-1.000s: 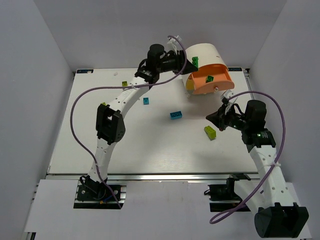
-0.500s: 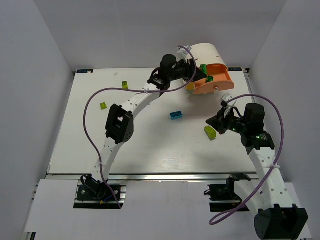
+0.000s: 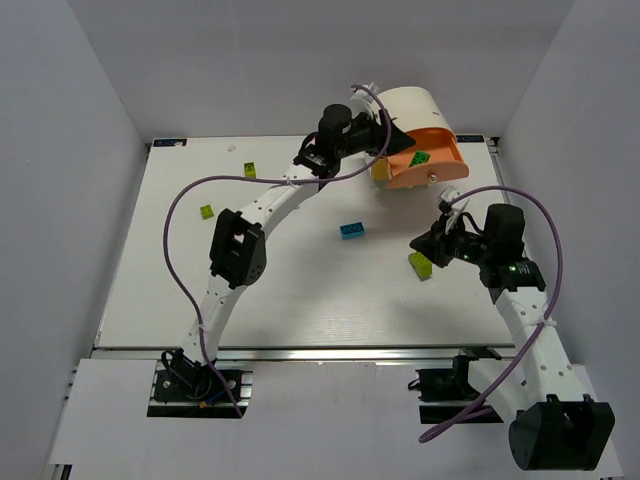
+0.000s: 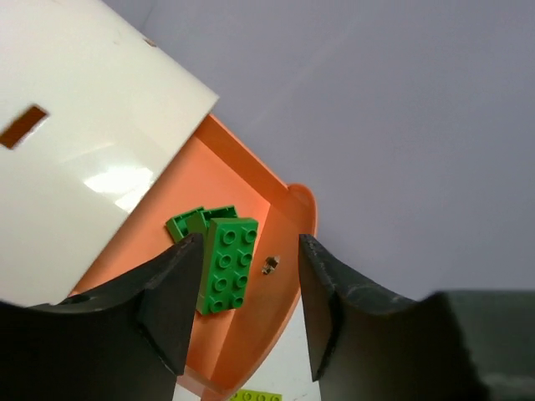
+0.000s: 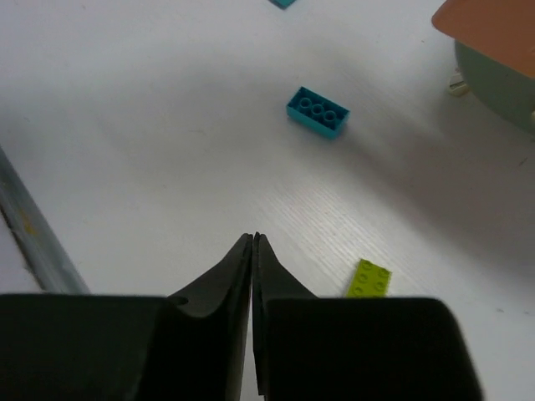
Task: Sort the legos into containers by color
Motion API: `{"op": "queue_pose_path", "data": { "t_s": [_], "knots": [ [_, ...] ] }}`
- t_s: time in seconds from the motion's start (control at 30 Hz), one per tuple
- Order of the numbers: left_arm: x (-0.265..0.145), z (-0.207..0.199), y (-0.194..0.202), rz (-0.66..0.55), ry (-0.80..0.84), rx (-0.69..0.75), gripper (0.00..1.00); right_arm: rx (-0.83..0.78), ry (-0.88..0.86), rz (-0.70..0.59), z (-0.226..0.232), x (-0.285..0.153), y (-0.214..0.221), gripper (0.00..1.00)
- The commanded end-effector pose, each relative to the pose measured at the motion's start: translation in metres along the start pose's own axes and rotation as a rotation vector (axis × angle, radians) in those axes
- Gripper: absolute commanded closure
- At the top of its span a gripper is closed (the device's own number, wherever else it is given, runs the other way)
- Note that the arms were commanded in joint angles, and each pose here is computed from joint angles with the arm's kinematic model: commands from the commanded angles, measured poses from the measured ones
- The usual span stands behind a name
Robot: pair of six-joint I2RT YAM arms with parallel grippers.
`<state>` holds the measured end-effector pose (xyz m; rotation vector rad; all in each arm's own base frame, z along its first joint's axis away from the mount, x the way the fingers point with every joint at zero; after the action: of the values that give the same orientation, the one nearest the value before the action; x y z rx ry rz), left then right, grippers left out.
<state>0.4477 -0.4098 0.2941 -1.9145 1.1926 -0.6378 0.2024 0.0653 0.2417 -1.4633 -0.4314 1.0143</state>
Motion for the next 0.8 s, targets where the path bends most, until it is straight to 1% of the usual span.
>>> {"op": "queue_pose_path", "data": {
  "t_s": [0.0, 0.03, 0.07, 0.1, 0.13, 0.17, 0.2, 0.23, 0.27, 0.3, 0.33, 0.37, 0.4, 0.43, 0.47, 0.53, 0.57, 0.6, 0.67, 0.7, 0.77],
  "knots": [
    [-0.043, -0.059, -0.088, -0.176, 0.006, 0.085, 0.43, -0.077, 0.075, -0.046, -0.016, 0.003, -0.022, 0.96],
    [-0.050, -0.057, -0.093, -0.187, -0.034, 0.092, 0.59, -0.080, 0.103, -0.048, -0.021, 0.004, -0.028, 1.00],
    [-0.060, -0.054, -0.103, -0.204, -0.062, 0.099, 0.67, -0.070, 0.170, -0.037, -0.029, 0.005, -0.030, 1.00],
    [-0.079, -0.067, -0.114, -0.199, -0.085, 0.102, 0.74, -0.058, 0.194, -0.022, -0.038, 0.010, -0.030, 1.00],
    [-0.087, -0.057, -0.106, -0.169, -0.126, 0.083, 0.80, -0.082, 0.216, -0.026, -0.044, 0.010, -0.040, 1.00],
    [-0.102, -0.053, -0.110, -0.165, -0.157, 0.078, 0.81, -0.091, 0.248, -0.012, -0.051, 0.012, -0.043, 1.00],
    [-0.124, -0.070, -0.121, -0.172, -0.161, 0.092, 0.81, -0.077, 0.256, 0.017, -0.060, 0.018, -0.040, 1.00],
    [-0.138, -0.051, -0.106, -0.125, -0.224, 0.061, 0.78, -0.099, 0.287, 0.017, -0.066, 0.018, -0.048, 1.00],
    [-0.149, -0.050, -0.101, -0.107, -0.252, 0.050, 0.74, -0.108, 0.296, 0.026, -0.071, 0.020, -0.050, 1.00],
    [-0.163, -0.047, -0.093, -0.068, -0.297, 0.035, 0.67, -0.098, 0.299, 0.048, -0.077, 0.025, -0.048, 1.00],
    [-0.184, -0.059, -0.097, -0.085, -0.325, 0.042, 0.55, -0.103, 0.305, 0.055, -0.081, 0.027, -0.049, 1.00],
    [-0.199, -0.040, -0.071, -0.020, -0.407, -0.010, 0.32, -0.123, 0.315, 0.052, -0.085, 0.028, -0.055, 1.00],
    [-0.210, -0.035, -0.061, -0.004, -0.445, -0.028, 0.25, -0.115, 0.312, 0.062, -0.089, 0.032, -0.053, 1.00],
    [-0.228, -0.048, -0.062, -0.030, -0.457, -0.024, 0.21, -0.125, 0.323, 0.062, -0.093, 0.033, -0.055, 1.00],
    [-0.238, -0.036, -0.035, 0.017, -0.504, -0.060, 0.17, -0.142, 0.335, 0.055, -0.097, 0.034, -0.062, 1.00],
    [-0.258, -0.034, -0.023, 0.004, -0.537, -0.103, 0.15, -0.142, 0.341, 0.075, -0.105, 0.040, -0.060, 1.00],
    [-0.267, -0.044, -0.022, -0.022, -0.530, -0.100, 0.15, -0.144, 0.354, 0.085, -0.110, 0.042, -0.061, 1.00],
    [-0.276, -0.036, -0.003, -0.001, -0.562, -0.147, 0.14, -0.150, 0.361, 0.093, -0.117, 0.046, -0.063, 1.00],
    [-0.289, -0.043, 0.006, -0.021, -0.567, -0.159, 0.14, -0.154, 0.381, 0.101, -0.127, 0.051, -0.067, 1.00],
    [-0.295, -0.038, 0.021, -0.007, -0.592, -0.186, 0.14, -0.155, 0.386, 0.101, -0.134, 0.057, -0.071, 1.00],
    [-0.306, -0.040, 0.025, -0.024, -0.615, -0.193, 0.11, -0.148, 0.398, 0.108, -0.147, 0.067, -0.071, 1.00]
  ]
}}
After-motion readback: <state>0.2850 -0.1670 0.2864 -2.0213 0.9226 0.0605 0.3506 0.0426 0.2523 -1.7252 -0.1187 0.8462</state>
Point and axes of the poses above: each gripper's point midway between its finger pads, its own x axis out along the fingers, its own z axis along the line the jaws close on, y = z × x, the point moved 9 cm from there along -x, back along the fingers, and after that the axes turned 2 degrees about x, right-handed, at the moved point
